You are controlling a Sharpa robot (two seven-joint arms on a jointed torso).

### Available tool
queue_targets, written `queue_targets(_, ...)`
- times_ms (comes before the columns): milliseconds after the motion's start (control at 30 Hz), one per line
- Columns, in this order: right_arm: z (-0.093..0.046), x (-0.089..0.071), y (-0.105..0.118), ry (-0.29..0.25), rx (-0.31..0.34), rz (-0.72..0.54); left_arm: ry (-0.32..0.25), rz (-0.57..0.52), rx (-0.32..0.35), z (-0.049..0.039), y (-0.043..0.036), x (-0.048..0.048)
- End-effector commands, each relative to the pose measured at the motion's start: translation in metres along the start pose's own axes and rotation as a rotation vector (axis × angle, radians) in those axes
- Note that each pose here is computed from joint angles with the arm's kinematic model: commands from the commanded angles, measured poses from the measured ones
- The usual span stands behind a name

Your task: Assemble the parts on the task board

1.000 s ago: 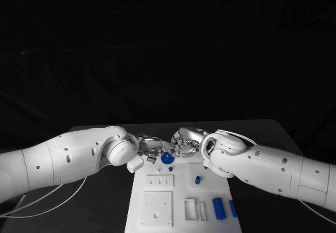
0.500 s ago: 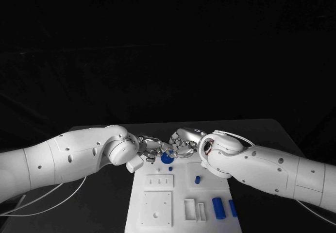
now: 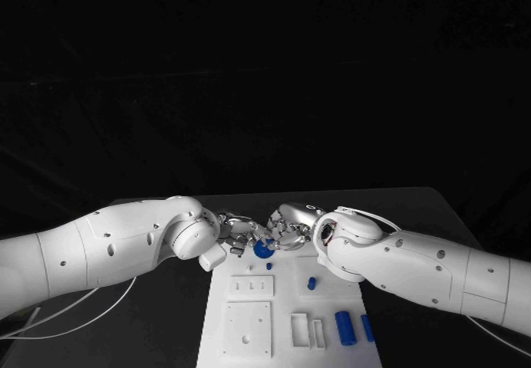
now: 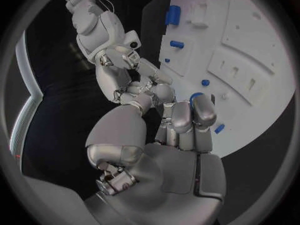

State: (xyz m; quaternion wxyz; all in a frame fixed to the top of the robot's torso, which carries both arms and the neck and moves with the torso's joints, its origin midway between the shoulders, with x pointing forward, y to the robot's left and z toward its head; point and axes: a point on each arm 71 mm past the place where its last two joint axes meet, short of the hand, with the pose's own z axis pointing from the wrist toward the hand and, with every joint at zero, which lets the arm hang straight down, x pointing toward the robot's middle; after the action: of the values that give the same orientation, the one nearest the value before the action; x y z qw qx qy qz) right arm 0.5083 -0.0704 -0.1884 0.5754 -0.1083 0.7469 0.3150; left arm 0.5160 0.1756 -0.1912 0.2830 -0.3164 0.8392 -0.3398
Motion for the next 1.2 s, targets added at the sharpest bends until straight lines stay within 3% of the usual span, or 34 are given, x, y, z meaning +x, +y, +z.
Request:
queue_targets(33,0.0002,0.0058,0.0047,0.029,-0.021,-0.007,-0.018,0.008,0.029,-0.0003,-0.0061,-0.0011)
queue_targets(1033,-0.0029,0.0078,0.0027,0.041,-0.014,-0.005,-0.070,0.063,0.042,0.0026,-0.0077,-0.0050)
queue_targets(1200,-0.0036,0.0062,0.0018,0.020,-0.013,-0.041,-0.074,0.068,0.043,0.0026,-0.0080,-0.0049)
